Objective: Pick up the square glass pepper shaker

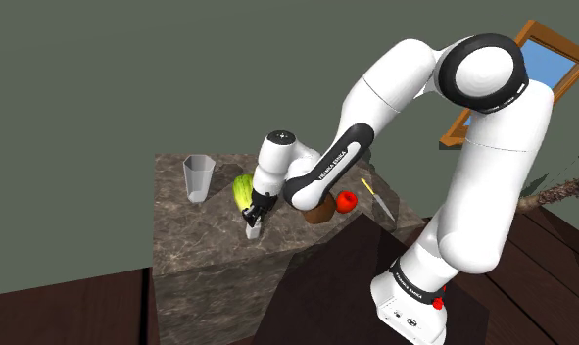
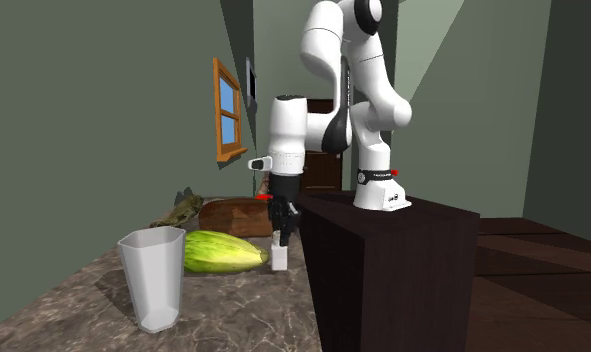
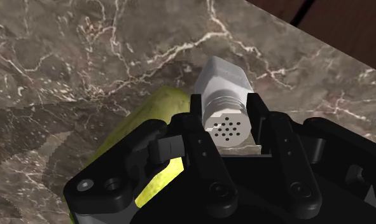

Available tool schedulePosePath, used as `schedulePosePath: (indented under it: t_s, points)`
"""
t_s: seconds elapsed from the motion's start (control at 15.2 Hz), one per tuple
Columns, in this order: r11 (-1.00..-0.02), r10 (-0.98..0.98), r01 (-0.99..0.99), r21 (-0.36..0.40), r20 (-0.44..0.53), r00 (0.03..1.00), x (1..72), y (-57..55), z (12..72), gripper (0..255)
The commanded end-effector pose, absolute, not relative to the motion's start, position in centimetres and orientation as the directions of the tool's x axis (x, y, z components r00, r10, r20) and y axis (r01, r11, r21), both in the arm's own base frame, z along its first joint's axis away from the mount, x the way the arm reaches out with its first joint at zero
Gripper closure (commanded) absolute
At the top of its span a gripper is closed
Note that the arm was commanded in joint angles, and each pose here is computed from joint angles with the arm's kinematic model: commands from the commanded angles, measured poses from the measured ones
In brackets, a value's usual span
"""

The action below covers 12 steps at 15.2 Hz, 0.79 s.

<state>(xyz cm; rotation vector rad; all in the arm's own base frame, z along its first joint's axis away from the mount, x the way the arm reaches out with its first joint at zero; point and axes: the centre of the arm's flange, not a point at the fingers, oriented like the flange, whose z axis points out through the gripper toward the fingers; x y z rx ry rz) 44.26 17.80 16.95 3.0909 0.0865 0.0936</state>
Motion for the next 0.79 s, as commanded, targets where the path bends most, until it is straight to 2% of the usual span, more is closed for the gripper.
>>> schedulePosePath:
  t_s: [0.0, 0.73]
  points:
    - [-0.997, 0.057, 0.054, 0.05, 0.059, 0.997, 44.2, 17.9, 18.1, 255]
    - [-0.997, 0.057, 0.054, 0.05, 0.059, 0.997, 44.2, 17.9, 22.9, 255]
